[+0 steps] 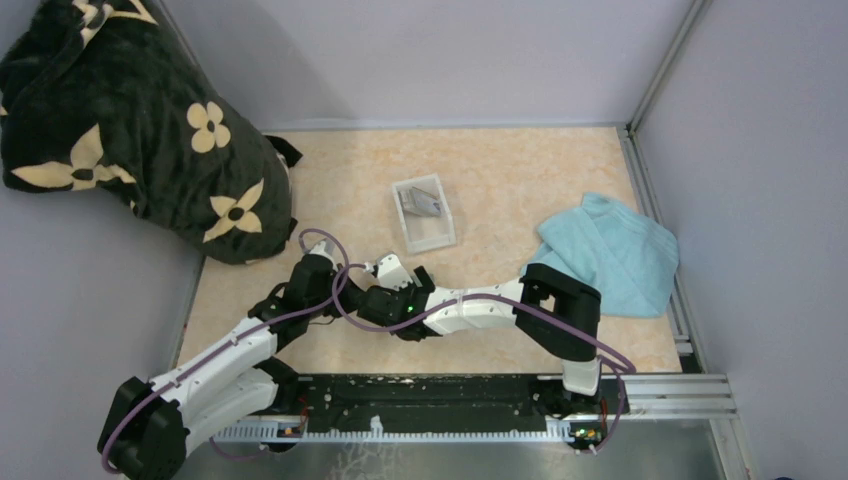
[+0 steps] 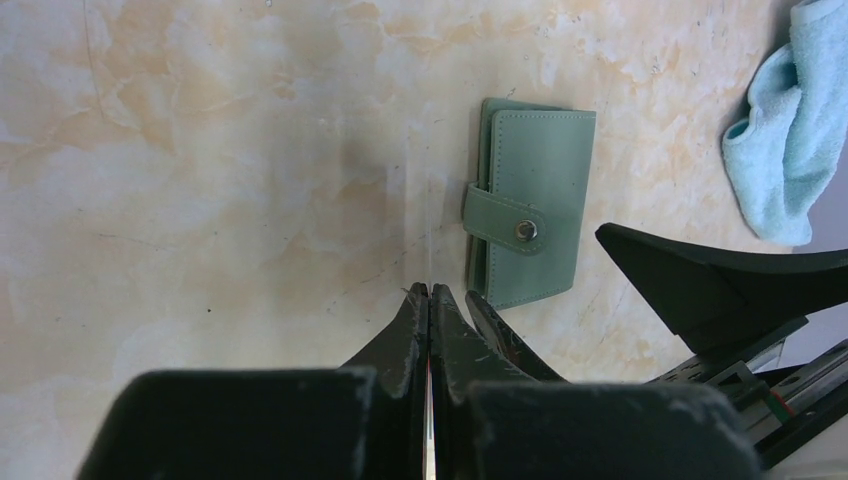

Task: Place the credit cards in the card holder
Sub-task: Open the card holder at the center of the board.

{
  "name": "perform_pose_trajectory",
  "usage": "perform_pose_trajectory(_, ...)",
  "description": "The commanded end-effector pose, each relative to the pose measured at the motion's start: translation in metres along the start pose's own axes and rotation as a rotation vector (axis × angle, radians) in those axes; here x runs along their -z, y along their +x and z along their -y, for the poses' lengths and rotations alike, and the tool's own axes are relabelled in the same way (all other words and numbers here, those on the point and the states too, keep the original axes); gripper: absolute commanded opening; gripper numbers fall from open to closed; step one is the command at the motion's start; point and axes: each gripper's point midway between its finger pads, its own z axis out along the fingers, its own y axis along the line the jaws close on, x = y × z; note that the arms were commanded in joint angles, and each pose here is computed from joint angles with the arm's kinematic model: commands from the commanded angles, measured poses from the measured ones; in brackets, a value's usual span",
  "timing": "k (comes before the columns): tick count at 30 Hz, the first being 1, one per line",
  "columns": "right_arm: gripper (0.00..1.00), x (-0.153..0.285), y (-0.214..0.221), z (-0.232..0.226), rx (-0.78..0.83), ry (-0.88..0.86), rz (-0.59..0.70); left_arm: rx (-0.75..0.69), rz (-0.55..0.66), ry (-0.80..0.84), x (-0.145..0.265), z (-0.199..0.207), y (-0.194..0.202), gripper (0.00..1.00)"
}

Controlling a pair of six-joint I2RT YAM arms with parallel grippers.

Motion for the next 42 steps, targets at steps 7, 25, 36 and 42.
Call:
perform_pose_trajectory(7,0.83,-0.009,-0.012,0.007,-0.014,0.030,0.008,-0.016,0.035,0.036,0.001,0.006,-0.005,0.00)
perform_pose_trajectory(25,0.51,0.002,-0.012,0.021,-0.051,-0.029,0.023,0.004,0.045,0.052,-0.001,0.008,-0.006,0.00)
perform_pose_trajectory(36,0.40,0.012,-0.023,0.042,-0.026,0.010,0.060,0.015,0.067,0.078,-0.001,0.015,-0.012,0.00)
perform_pose_trajectory(42,0.46,0.015,-0.019,0.054,-0.023,0.028,0.055,0.010,0.069,0.103,-0.001,0.022,-0.014,0.00)
